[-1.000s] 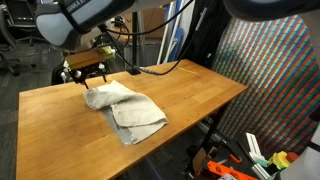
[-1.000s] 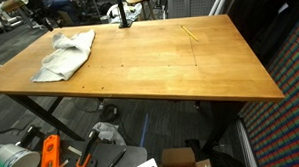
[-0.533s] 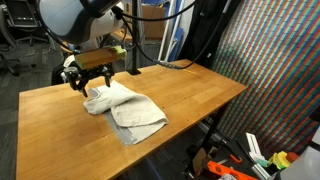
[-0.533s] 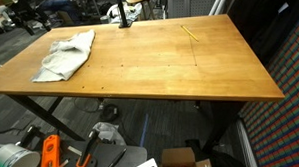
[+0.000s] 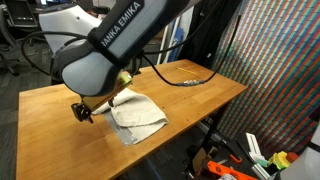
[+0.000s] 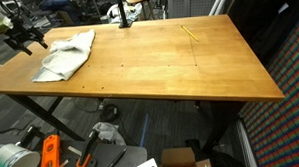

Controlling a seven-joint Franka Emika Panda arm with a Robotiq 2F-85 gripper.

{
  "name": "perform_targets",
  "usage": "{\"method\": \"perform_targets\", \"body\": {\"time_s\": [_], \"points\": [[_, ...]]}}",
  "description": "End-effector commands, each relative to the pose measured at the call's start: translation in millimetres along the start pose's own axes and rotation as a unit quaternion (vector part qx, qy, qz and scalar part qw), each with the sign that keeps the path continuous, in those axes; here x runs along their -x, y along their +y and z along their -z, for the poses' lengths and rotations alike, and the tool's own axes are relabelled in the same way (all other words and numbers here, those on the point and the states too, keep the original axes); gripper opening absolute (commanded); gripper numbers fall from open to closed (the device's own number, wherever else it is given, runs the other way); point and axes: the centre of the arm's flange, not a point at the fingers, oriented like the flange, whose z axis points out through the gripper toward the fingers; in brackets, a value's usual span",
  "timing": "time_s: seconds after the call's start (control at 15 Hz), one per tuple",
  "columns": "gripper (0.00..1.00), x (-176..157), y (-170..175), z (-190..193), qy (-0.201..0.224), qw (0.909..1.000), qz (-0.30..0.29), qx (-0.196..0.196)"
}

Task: Fold the cloth in half

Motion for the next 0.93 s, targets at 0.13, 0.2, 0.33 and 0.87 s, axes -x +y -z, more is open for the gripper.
{"method": "perform_targets", "body": {"time_s": [0.13, 0.2, 0.33, 0.87], "points": [[1.0, 23, -1, -15, 0.019, 0.9987, -0.025, 0.04], [1.0, 25, 1, -16, 0.011, 0.9987, -0.032, 0.038], [1.0, 26, 6, -19, 0.003, 0.9986, -0.042, 0.033], [0.45, 26, 11, -30, -0.017, 0.9975, -0.061, 0.033]]}}
